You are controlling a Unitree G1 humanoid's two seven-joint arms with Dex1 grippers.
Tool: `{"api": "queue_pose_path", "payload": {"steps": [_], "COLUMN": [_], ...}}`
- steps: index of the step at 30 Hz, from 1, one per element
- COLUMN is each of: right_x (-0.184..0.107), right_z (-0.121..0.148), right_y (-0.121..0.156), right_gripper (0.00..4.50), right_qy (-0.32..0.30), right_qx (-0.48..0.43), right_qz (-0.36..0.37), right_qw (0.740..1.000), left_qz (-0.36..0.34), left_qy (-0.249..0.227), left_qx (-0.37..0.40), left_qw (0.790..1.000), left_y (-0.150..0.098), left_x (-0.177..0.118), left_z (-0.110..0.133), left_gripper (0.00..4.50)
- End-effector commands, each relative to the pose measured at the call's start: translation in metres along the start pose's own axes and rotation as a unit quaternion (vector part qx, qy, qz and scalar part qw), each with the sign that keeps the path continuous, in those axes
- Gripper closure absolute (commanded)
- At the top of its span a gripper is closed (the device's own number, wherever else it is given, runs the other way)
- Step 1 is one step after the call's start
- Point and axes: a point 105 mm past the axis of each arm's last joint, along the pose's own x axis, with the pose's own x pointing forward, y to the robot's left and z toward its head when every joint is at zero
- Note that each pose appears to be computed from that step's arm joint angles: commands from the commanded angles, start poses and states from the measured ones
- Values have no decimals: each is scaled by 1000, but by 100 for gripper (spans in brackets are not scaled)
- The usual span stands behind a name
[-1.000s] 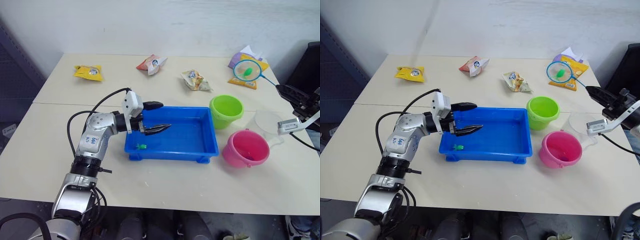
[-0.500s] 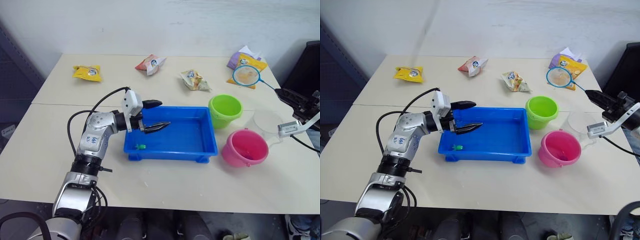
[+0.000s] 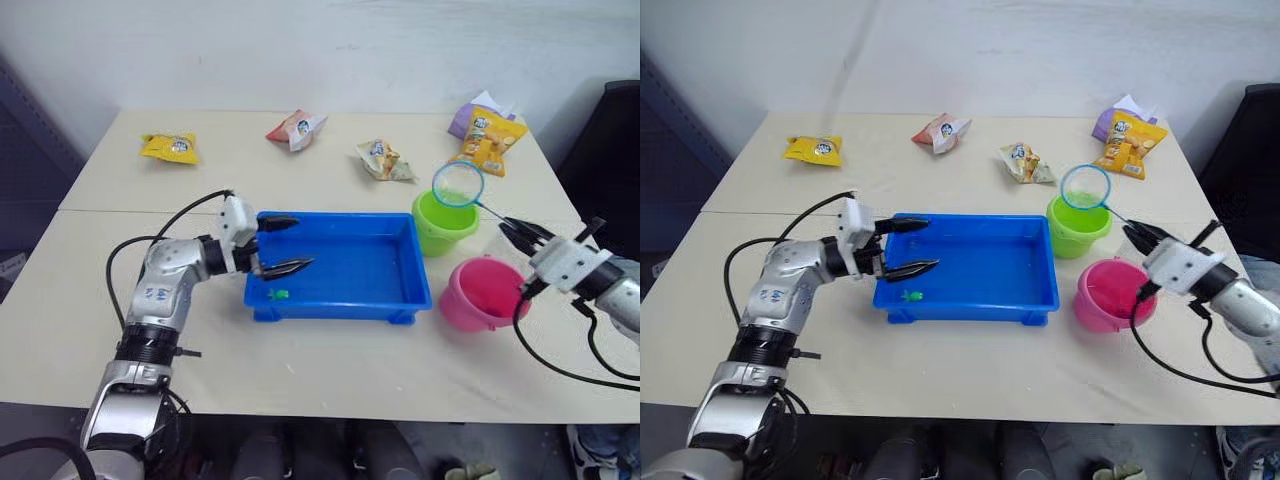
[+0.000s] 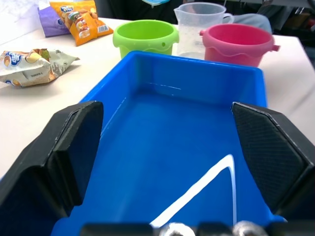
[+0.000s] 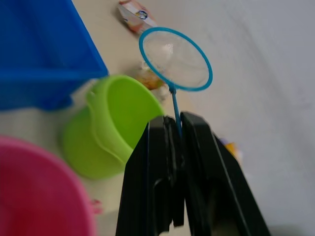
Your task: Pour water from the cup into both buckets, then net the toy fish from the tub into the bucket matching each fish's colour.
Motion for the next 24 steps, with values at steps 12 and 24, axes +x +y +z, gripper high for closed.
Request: {"api": "queue_pose_path", "payload": {"steps": [12,24], "right_x": [62,97], "right_z": [69,41], "right_y": [64,105], "right_gripper": [450,450], "right_qy": [-23,32], "right_qx": [106,-162], "right_qz": [202,379], "right_qw": [973,910], "left_qz": [73,23], "left_qy": [33,99], "left_qx": [14,2], "left_qw": [997,995], "left_y": [6,-19], "left_x": [-82,-111], "left_z": [2,-14], "left_gripper": [4,4]}}
